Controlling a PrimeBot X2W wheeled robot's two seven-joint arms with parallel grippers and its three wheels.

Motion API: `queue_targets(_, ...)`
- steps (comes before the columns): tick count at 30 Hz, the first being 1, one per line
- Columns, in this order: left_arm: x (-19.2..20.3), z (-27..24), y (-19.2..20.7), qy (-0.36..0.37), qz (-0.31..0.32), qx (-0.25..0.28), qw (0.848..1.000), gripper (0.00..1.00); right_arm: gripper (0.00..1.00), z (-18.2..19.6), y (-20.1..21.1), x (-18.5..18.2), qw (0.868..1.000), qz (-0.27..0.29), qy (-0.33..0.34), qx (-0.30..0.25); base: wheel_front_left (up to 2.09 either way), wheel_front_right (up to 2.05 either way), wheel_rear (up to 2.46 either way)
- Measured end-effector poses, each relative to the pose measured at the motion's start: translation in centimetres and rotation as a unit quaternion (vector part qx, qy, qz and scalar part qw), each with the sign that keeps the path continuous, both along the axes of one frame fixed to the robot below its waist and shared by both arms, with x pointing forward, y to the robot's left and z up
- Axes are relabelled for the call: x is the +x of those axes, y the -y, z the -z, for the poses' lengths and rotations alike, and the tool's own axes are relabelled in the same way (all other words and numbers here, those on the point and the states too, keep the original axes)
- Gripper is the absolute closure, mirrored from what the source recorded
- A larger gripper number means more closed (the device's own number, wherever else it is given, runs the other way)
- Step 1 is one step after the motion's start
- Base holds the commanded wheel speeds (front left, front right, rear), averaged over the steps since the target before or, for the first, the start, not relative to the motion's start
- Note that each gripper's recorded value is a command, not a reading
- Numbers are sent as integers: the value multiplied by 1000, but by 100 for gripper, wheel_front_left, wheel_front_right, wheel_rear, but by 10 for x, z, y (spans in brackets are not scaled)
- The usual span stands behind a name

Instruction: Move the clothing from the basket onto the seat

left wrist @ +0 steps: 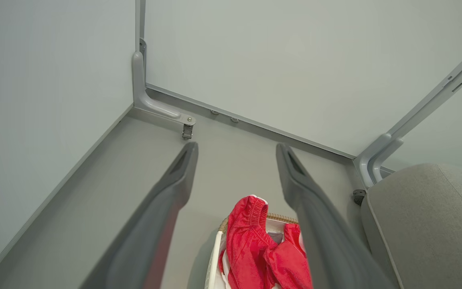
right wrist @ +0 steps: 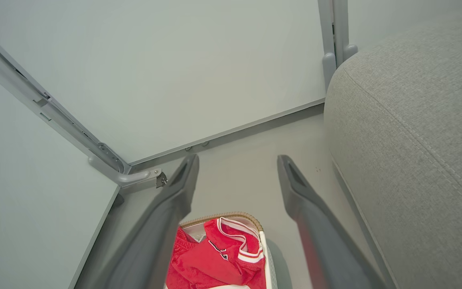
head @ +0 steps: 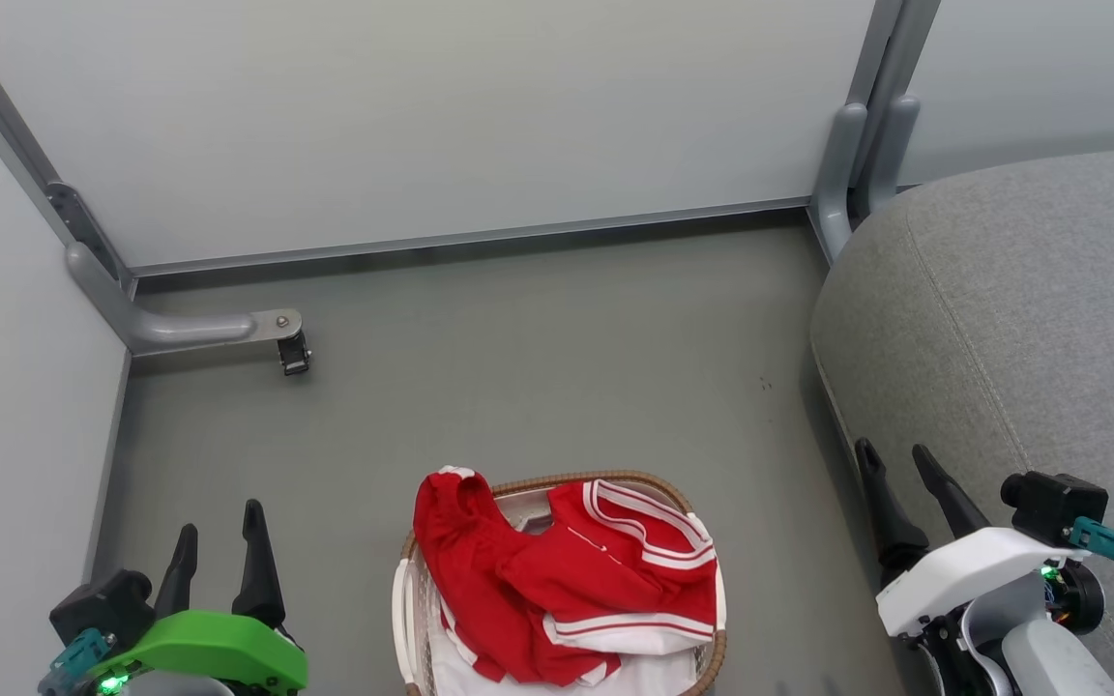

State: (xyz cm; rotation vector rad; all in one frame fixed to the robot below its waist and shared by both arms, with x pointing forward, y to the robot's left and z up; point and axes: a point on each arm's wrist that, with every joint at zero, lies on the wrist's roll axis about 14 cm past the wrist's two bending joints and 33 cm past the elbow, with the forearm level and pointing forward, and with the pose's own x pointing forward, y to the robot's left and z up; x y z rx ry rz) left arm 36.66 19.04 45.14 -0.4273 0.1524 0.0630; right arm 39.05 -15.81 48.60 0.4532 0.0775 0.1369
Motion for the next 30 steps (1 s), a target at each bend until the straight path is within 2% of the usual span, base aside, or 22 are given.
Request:
queue_targets(14,1,-6,7,16,21,77,997,0,0,-4,-4,2,997,-12,25,-70,0,0,0)
queue_targets(30,-1,-10,13,32,38,138,989,0,0,-7,-10,3,989,-24,48,-135,0,0,0)
